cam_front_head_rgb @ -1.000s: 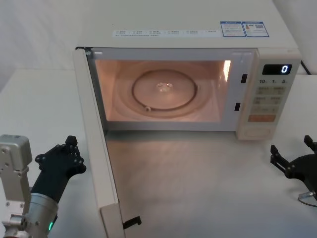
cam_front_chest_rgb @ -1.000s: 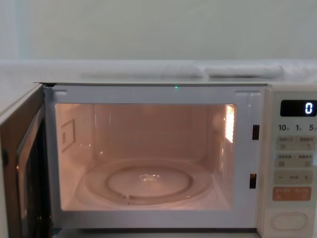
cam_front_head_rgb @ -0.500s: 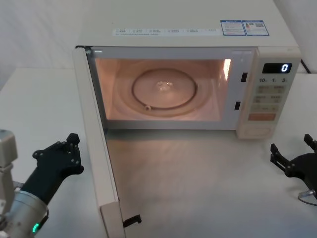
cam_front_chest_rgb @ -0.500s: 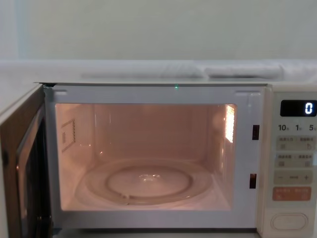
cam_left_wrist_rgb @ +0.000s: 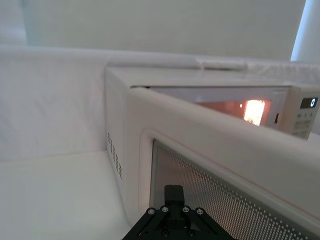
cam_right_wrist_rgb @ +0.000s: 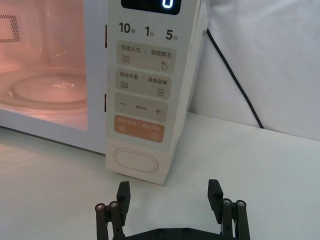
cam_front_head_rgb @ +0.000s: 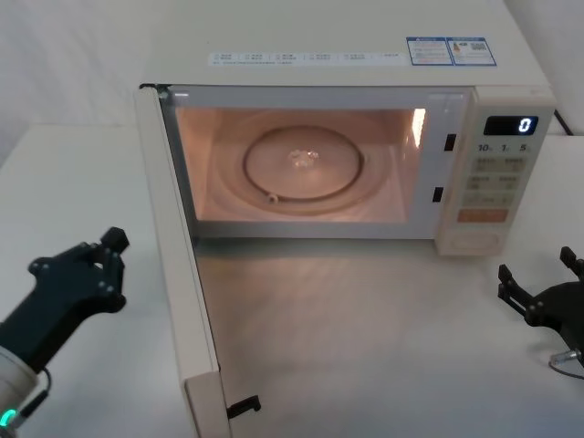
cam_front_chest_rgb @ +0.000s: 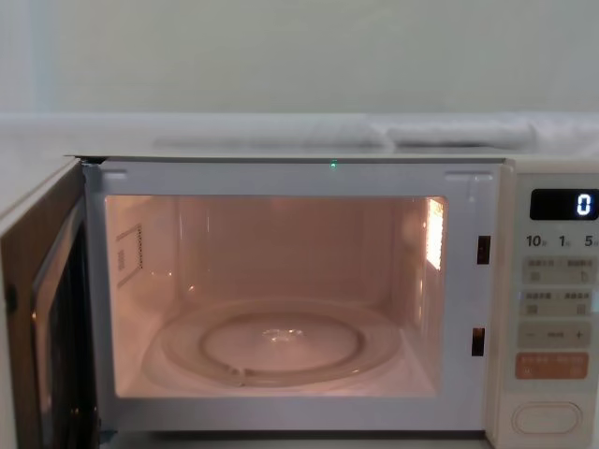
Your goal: Press the button to open the microwave door with one hand; close the microwave door with the other hand.
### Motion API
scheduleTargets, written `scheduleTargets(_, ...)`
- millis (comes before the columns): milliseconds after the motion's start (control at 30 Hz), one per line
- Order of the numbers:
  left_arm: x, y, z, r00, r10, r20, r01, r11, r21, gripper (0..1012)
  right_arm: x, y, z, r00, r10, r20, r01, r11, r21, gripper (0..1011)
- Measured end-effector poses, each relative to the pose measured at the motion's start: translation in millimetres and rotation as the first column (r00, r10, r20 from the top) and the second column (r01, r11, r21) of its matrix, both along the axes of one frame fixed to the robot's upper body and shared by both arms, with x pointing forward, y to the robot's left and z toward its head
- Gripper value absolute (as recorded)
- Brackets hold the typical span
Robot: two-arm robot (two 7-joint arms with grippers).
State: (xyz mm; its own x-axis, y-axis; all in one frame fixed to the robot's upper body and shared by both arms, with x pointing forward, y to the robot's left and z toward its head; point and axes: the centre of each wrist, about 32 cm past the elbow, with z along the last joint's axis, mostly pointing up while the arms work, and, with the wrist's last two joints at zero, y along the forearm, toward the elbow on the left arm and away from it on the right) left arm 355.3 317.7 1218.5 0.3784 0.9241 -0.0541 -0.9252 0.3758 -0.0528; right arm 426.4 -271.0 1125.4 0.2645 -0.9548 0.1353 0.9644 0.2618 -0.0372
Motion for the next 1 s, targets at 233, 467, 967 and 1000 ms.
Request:
scheduleTargets(233, -5.5, 8.8, 11.6, 0.9995, -0.022, 0.025, 0.022, 0.9997, -0.013, 0, 0.0, 0.0, 0.0, 1.000, 0.000, 0.000, 0.000, 1.000, 0.000, 1002)
scheduleTargets(467, -7.6, 8.9, 19.5, 0.9971, -0.056, 0.051, 0.058, 0.9977, -0.034, 0, 0.0, 0.0, 0.0, 1.000, 0.000, 0.000, 0.000, 1.000, 0.000, 1002)
scheduleTargets(967, 3.2, -13.7, 21.6, 0.9846, -0.165, 0.059, 0.167, 0.9851, -0.040, 0, 0.0, 0.0, 0.0, 1.000, 0.000, 0.000, 0.000, 1.000, 0.000, 1002)
scheduleTargets(1000, 3.6, -14.8, 21.5, 0.9839, -0.169, 0.058, 0.171, 0.9844, -0.040, 0, 0.0, 0.0, 0.0, 1.000, 0.000, 0.000, 0.000, 1.000, 0.000, 1002)
